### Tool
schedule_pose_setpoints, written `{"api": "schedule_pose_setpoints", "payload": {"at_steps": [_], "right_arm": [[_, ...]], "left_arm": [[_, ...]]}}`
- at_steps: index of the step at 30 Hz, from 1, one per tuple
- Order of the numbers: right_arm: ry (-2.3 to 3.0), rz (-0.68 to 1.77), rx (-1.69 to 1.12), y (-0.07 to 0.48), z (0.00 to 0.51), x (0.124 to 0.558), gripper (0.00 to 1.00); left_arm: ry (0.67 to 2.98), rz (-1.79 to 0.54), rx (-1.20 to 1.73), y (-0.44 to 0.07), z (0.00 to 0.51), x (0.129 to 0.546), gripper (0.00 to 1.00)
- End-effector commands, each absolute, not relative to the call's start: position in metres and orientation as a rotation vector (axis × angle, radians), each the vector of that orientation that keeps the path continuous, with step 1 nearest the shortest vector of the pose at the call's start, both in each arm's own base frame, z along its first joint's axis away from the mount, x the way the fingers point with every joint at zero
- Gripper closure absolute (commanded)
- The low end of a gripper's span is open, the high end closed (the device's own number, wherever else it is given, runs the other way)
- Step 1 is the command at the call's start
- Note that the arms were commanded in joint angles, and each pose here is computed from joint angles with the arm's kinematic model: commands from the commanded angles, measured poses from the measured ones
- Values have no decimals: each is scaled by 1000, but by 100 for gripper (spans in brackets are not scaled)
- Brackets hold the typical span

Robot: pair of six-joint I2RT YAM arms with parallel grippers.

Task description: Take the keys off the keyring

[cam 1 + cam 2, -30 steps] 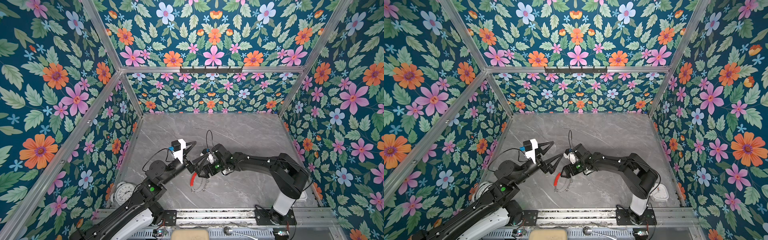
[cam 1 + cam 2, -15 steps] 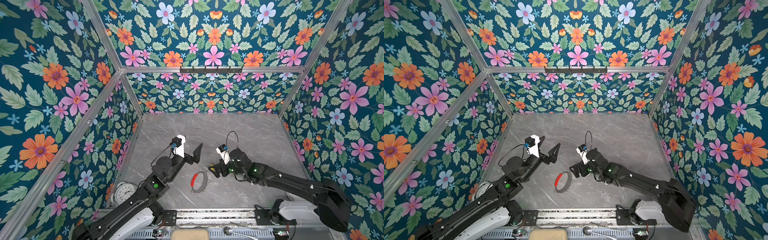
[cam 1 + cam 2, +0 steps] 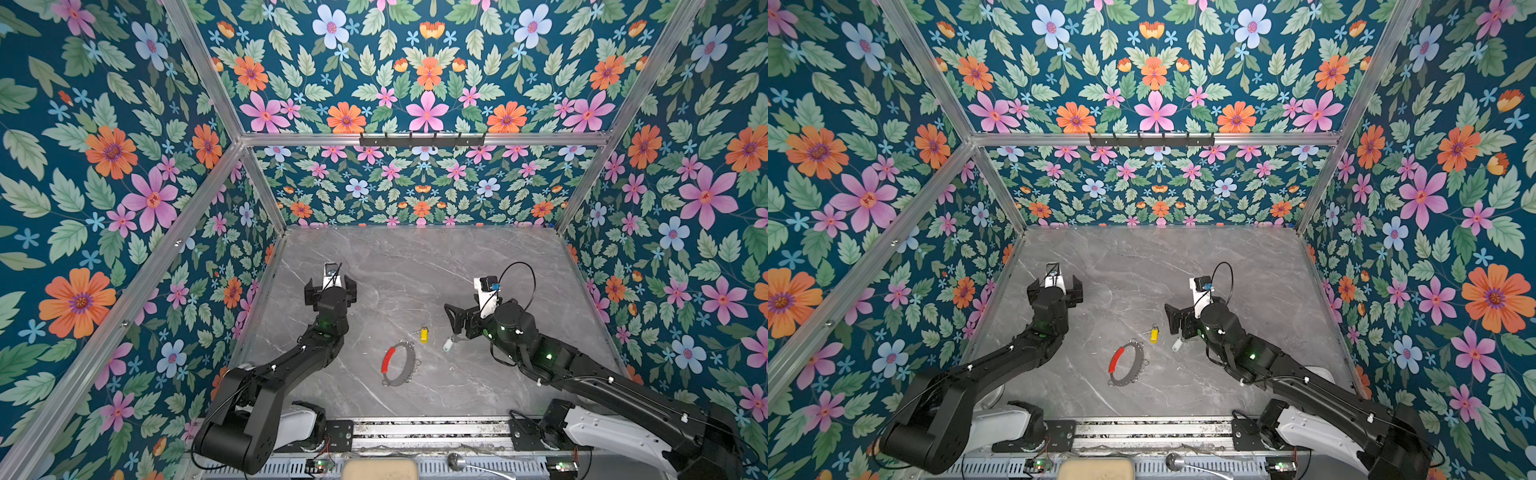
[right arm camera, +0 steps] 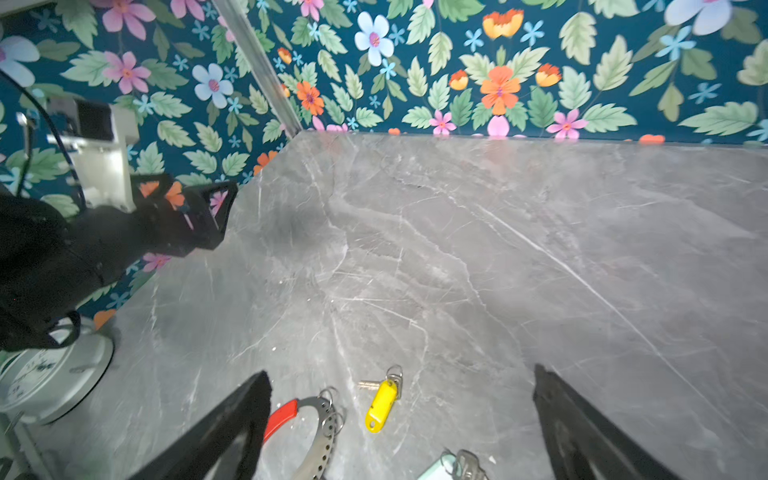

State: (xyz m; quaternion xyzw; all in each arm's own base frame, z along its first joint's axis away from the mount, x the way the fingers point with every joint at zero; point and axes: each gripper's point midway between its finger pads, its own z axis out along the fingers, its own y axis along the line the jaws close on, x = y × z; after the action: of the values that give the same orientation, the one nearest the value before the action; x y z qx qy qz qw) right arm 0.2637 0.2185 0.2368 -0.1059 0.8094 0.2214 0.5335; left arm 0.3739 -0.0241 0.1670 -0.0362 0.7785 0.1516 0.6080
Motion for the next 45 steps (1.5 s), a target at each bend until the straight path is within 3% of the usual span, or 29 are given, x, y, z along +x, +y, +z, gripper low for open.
{"api": "schedule_pose_setpoints", "payload": {"at_steps": [1, 11, 17, 25, 30, 45], "right_arm": [[1929, 461, -156, 193, 240, 271, 1], [1833, 295, -54, 140, 250, 282, 1], [1725, 86, 83, 77, 257, 305, 1], [1729, -58, 274, -4, 201, 325, 1], [1813, -181, 277, -21, 154, 330, 1], [1868, -119, 202, -22, 101, 367, 1]], "left_arm": [[1752, 301, -128, -14, 158, 379, 0], [1704, 288, -36, -3, 131, 383, 0], [1747, 113, -42, 6, 117, 389, 0], [1731, 119, -99, 18, 114, 389, 0], [1731, 124, -100, 19, 114, 389, 0], [1728, 124, -100, 19, 114, 389, 0]]}}
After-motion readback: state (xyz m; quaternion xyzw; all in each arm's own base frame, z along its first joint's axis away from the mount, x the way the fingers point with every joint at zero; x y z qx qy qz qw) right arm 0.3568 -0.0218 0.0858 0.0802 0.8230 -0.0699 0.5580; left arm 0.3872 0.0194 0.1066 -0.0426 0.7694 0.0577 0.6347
